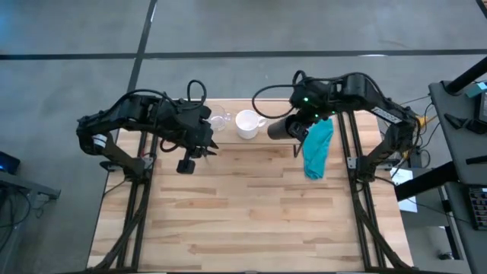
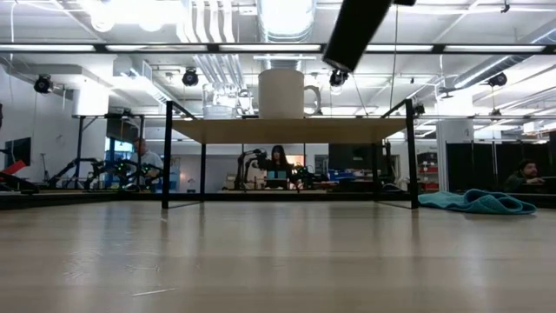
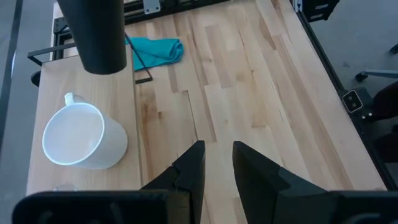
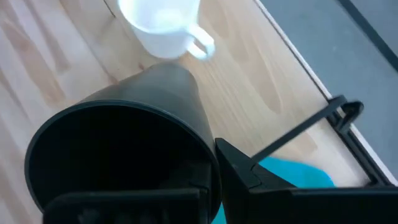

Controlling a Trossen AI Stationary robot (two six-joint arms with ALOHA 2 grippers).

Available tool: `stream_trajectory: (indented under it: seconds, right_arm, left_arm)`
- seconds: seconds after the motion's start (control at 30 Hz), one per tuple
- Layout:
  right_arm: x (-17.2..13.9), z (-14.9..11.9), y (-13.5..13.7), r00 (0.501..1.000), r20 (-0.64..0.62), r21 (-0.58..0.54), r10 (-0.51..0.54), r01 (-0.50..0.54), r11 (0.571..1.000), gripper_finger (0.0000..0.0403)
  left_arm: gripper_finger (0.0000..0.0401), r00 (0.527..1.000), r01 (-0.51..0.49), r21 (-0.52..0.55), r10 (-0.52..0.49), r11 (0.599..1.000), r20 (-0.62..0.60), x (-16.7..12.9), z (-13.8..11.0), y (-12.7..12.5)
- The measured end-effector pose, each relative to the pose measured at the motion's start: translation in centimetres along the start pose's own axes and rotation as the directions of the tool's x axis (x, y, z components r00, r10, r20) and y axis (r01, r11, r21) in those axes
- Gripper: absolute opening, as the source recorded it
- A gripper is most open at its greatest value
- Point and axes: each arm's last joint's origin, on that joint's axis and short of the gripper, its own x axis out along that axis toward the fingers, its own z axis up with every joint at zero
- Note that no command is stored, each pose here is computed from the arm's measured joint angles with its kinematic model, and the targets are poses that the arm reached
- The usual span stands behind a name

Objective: Stack small to large cups/mugs on shelf
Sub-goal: Put the black glass on the shelf

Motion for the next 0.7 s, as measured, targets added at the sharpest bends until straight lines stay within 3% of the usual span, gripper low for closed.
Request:
stream_trajectory:
  seconds: [0.37, 0.7]
  right_arm:
    - [3.7, -0.2, -2.4, 0.987, -0.136, 0.013, -0.081, 0.083, 0.996, 0.0009]
    - [5.0, -0.3, -3.7, 0.976, -0.182, 0.003, -0.123, 0.126, 0.992, 0.0009]
  left_arm:
    - [0.0068, 1.0, 0.0, -0.001, 0.0, 1.0, 0.0, 0.0, 0.0, 0.0]
    - [0.0068, 1.0, -0.001, -0.002, 0.001, 1.0, 0.0, 0.0, 0.0, 0.0]
